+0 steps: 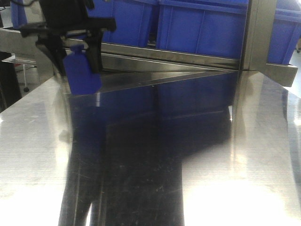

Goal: Pick and sort blue part to right shelf
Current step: 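Raise the left gripper with the part and withdraw from the table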

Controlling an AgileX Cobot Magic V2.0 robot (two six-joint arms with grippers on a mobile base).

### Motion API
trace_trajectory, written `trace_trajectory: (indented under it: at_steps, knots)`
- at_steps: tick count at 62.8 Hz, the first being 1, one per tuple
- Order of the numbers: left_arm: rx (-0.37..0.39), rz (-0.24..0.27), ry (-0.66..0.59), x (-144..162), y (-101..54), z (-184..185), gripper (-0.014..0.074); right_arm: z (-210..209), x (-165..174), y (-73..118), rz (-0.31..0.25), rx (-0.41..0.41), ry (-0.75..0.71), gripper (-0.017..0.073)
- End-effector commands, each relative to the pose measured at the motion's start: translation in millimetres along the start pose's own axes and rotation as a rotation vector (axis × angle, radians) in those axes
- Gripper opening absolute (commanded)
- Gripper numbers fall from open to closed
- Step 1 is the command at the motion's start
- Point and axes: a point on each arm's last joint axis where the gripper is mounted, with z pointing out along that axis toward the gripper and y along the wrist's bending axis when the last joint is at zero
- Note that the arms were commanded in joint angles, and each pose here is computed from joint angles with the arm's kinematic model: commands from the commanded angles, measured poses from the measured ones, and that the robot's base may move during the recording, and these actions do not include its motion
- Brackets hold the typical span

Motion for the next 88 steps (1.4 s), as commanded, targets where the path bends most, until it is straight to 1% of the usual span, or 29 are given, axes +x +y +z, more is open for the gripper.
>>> trace_trajectory:
  at_steps: [1, 5, 10, 11, 13, 17, 19, 30, 38, 43, 48, 54, 58, 71, 82, 86, 88]
  knots:
    - [0.065, 0.085, -0.073, 14, -5.9, -55, 0.0294, -2, -20, -0.8, -0.017, 0.000, -0.131, 0.0340]
    - [0.066, 0.125, -0.087, 22, -4.6, -60, 0.0294, -2, -20, -0.8, -0.017, 0.000, -0.131, 0.0340]
    - [0.068, 0.159, -0.125, 33, -3.1, -68, 0.0294, -2, -20, -0.8, -0.017, 0.000, -0.131, 0.0340]
    - [0.067, 0.174, -0.125, 37, -2.3, -67, 0.0294, -2, -20, -0.8, -0.017, 0.000, -0.131, 0.0340]
    - [0.074, 0.170, -0.152, 40, -2.0, -68, 0.0294, -2, -20, -0.8, -0.017, 0.000, -0.131, 0.0340]
    - [0.080, 0.185, -0.203, 49, -0.5, -72, 0.0294, -2, -20, -0.8, -0.017, 0.000, -0.131, 0.0340]
    - [0.087, 0.184, -0.231, 53, 0.0, -73, 0.0294, -2, -20, -0.8, -0.017, 0.000, -0.131, 0.0340]
    - [0.096, 0.167, -0.397, 81, 7.5, -80, 0.0294, -2, -20, -0.8, -0.017, 0.000, -0.131, 0.0340]
    - [0.103, 0.156, -0.557, 101, 12.9, -89, 0.0294, -2, -20, -0.8, -0.017, 0.000, -0.131, 0.0340]
    - [0.105, 0.145, -0.632, 113, 17.1, -92, 0.0294, -2, -20, -0.8, -0.017, 0.000, -0.131, 0.0340]
    - [0.103, 0.125, -0.697, 124, 23.7, -94, 0.0294, -2, -20, -0.8, -0.017, 0.000, -0.131, 0.0340]
    - [0.109, 0.074, -0.776, 138, 33.8, -99, 0.0294, -2, -20, -0.8, -0.017, 0.000, -0.131, 0.0340]
    - [0.101, 0.049, -0.825, 148, 40.9, -104, 0.0294, -2, -20, -0.8, -0.017, 0.000, -0.131, 0.0340]
    - [0.067, 0.002, -0.969, 184, 58.7, -118, 0.0292, -2, -20, -0.8, -0.017, 0.000, -0.131, 0.0340]
    - [0.032, -0.035, -1.029, 214, 70.7, -125, 0.0256, -2, -20, -0.8, -0.017, 0.000, -0.131, 0.0340]
    - [0.022, -0.038, -1.049, 223, 72.9, -127, 0.0238, -2, -20, -0.8, -0.017, 0.000, -0.131, 0.0340]
    - [0.017, -0.032, -1.065, 228, 73.1, -130, 0.0229, -2, -20, -0.8, -0.017, 0.000, -0.131, 0.0340]
